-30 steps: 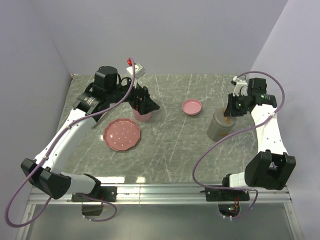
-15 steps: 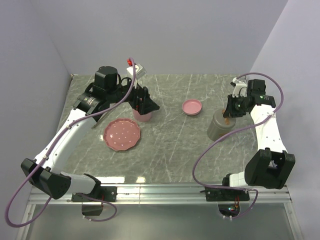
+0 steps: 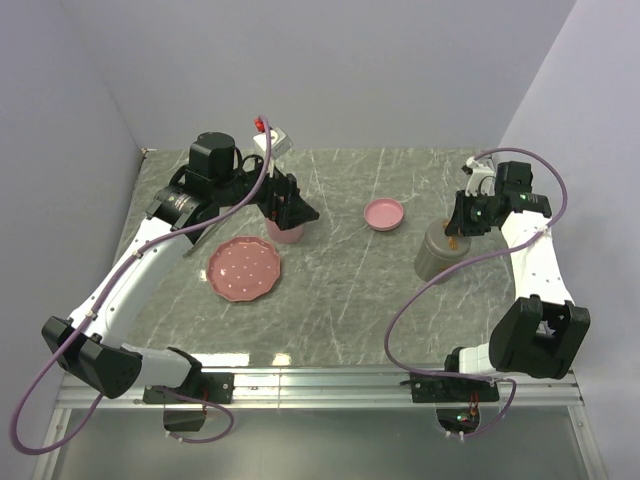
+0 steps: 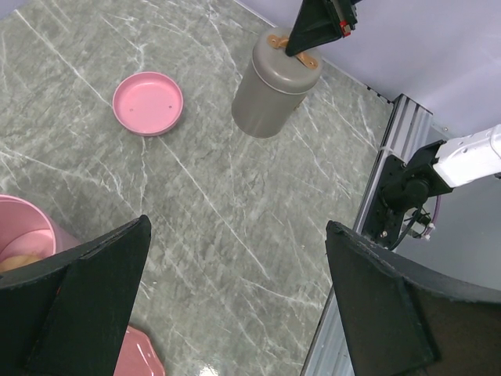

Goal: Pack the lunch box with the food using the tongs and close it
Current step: Put the lid back on the lunch box

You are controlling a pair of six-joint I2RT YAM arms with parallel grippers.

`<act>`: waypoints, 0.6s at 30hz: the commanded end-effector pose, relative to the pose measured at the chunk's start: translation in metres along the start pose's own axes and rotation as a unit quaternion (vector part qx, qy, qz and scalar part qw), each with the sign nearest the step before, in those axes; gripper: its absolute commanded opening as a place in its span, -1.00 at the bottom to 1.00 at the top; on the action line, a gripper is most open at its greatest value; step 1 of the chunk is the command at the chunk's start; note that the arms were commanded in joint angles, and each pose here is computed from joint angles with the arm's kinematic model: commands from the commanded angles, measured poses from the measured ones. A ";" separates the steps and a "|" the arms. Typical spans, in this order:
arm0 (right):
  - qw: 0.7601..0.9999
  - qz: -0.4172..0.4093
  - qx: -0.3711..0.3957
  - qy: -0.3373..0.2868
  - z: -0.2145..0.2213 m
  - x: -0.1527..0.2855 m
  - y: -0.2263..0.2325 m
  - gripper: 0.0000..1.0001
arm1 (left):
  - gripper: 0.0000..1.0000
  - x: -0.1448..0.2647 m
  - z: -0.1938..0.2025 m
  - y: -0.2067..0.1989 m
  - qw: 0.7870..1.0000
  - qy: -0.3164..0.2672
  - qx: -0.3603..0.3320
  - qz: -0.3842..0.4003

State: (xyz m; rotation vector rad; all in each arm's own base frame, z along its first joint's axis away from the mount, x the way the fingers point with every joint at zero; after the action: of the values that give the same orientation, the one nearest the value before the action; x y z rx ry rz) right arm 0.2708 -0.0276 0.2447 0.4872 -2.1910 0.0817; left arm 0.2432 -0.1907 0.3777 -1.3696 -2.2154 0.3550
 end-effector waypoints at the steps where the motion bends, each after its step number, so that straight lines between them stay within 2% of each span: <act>1: 0.999 -0.007 -0.017 0.028 0.014 -0.006 -0.001 -1.00 | 0.99 0.002 -0.008 -0.005 1.000 -0.014 -0.019 0.018; 3: 0.999 -0.009 -0.016 0.029 0.014 -0.006 -0.001 -0.92 | 0.99 0.002 -0.007 -0.005 1.000 -0.013 -0.019 0.018; 4: 0.999 -0.011 -0.016 0.029 0.014 -0.005 -0.001 -0.77 | 0.99 0.003 -0.007 -0.005 1.000 -0.013 -0.020 0.018; 7: 1.000 -0.013 -0.015 0.023 0.011 -0.001 0.001 -0.53 | 0.99 0.003 -0.007 -0.006 1.000 -0.013 -0.019 0.019; 18: 1.000 0.004 -0.002 0.006 -0.005 0.018 0.001 -0.17 | 0.99 0.003 -0.008 -0.007 0.999 -0.014 -0.023 0.023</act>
State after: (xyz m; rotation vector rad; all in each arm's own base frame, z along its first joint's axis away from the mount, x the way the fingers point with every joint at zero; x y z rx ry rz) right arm 0.2669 -0.0273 0.2501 0.5023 -2.1772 0.0551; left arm 0.2422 -0.1911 0.3780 -1.3852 -2.2050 0.3552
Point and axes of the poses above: each gripper's point midway between its finger pads, its own x axis back along the fingers, its own y axis along the line the jaws close on, z = x × y, the point moved 9 cm from there along x, back along the fingers, and after that the axes turned 12 degrees about x, right-handed, at the moved point
